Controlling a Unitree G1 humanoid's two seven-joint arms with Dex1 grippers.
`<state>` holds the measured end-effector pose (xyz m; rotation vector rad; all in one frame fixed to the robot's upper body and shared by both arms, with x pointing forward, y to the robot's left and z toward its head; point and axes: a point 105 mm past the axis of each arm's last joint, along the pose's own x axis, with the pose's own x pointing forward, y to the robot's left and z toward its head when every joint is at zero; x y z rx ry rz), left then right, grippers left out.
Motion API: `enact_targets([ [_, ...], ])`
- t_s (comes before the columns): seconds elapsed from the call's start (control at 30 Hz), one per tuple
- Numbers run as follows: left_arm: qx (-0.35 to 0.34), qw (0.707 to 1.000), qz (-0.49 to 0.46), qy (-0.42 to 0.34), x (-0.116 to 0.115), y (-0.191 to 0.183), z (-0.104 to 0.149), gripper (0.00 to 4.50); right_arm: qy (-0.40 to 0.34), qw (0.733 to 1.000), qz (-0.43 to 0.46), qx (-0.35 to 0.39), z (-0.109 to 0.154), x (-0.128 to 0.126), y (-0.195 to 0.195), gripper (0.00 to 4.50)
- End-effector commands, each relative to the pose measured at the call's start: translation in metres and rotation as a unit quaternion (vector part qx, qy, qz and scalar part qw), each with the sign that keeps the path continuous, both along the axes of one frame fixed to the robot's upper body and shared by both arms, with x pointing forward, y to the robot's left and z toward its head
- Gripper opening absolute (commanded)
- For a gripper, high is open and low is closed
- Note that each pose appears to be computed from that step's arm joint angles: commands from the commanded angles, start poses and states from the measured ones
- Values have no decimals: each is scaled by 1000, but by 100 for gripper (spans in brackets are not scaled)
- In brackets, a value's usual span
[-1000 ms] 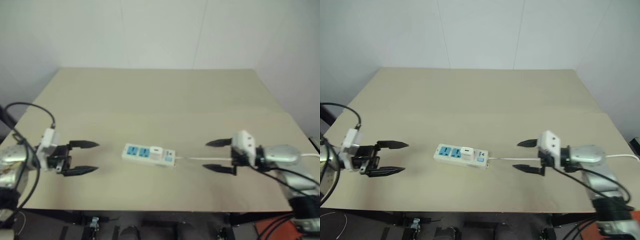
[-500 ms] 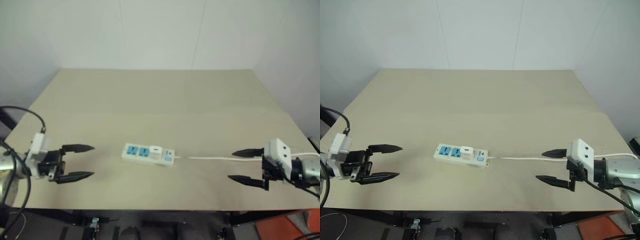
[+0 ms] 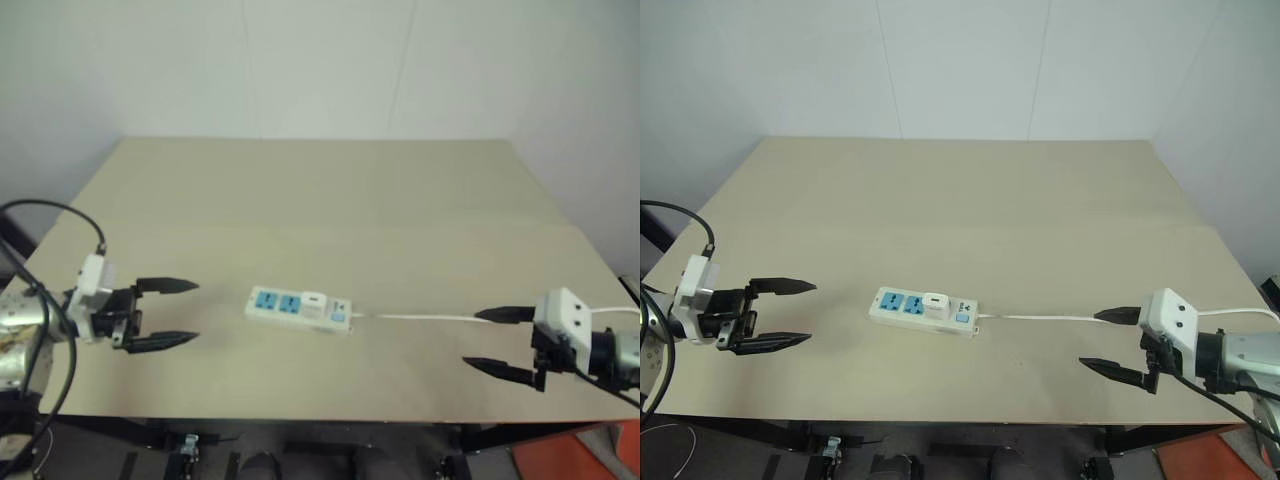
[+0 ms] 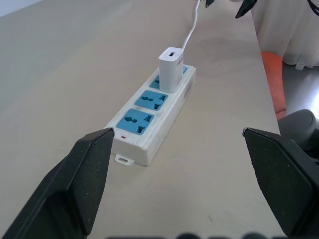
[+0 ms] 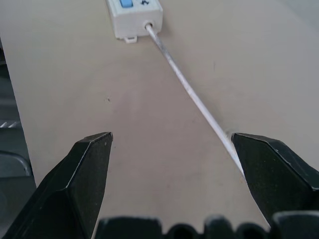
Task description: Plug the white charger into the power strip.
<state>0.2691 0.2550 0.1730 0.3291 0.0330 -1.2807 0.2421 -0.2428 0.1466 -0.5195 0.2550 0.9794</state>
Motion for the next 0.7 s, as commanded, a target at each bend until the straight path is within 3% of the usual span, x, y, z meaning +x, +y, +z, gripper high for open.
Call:
enact_targets([
  [0.03, -1, 1000, 0, -13, 1, 1, 7, 450, -14, 1000, -2, -12, 11, -4, -4, 447],
  [0.7, 11, 1000, 7, -21, 7, 7, 14, 450, -24, 1000, 14, -7, 9, -12, 5, 447],
])
